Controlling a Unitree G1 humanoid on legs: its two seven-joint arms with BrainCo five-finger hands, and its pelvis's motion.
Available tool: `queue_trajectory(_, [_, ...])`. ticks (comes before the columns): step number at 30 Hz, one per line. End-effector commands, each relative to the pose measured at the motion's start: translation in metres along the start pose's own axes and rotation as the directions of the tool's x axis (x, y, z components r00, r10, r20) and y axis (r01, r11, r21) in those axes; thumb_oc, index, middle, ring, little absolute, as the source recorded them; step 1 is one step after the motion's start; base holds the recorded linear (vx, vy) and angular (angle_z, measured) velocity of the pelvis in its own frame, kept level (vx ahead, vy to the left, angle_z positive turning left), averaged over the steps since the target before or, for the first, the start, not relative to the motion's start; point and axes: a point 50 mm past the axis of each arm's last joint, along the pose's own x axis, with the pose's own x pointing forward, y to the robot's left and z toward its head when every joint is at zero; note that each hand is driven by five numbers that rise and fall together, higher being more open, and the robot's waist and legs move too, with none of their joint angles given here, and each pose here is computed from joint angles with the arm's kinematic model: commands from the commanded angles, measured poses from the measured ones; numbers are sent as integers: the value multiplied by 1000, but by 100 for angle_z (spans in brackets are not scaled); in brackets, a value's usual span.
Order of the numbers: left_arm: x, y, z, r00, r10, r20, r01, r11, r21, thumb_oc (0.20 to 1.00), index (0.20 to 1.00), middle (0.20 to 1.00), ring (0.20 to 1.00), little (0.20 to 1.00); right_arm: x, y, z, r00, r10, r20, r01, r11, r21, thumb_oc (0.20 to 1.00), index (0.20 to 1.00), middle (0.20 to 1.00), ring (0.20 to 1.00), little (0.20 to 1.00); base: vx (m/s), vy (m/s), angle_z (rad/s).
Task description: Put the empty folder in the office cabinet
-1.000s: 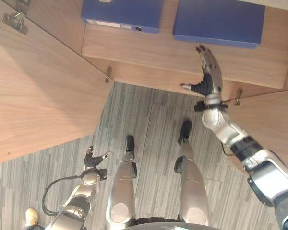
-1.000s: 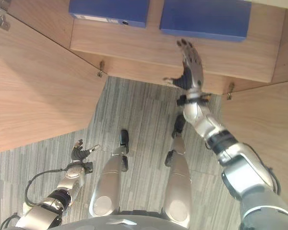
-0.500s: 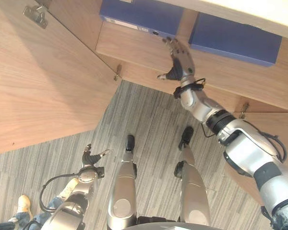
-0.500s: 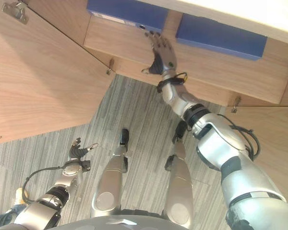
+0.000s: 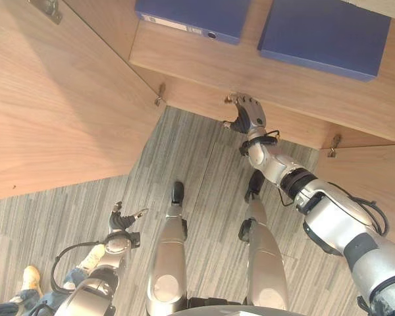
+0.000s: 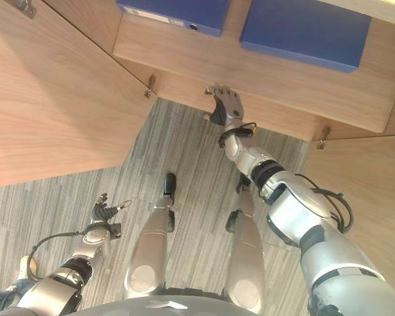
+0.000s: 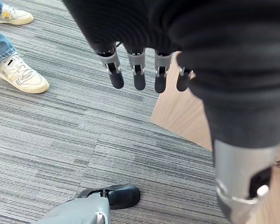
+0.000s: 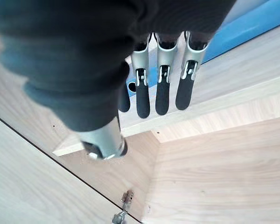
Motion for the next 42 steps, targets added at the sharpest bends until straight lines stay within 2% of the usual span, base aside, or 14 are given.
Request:
queue_trajectory(1, [-2,18,-5,999,45,-4,-44,998,50,1000,1000,1000,1000,1000,19,-40,6,992,-124,35,126,991,-45,200,200,200,200,200,0,0,0])
queue_trajectory(13, [-4,21,-11,998,52,-30,-50,997,58,1000,1000,1000,1000,1000,24,-52,3,989,-147,11,147,986,-73,200,200,200,200,200,7,1,0])
queue_trajectory(26, [-3,25,-12,998,53,-41,-49,995,89,1000,1000,1000,1000,1000,33,-92,-14,971,-229,-71,218,967,-136,200,200,200,200,200,23,2,1])
queue_trajectory(42, [-6,21,-17,998,29,-56,-23,995,99,1000,1000,1000,1000,1000,28,-108,-41,962,-223,-160,180,953,-242,200,200,200,200,200,24,-5,0])
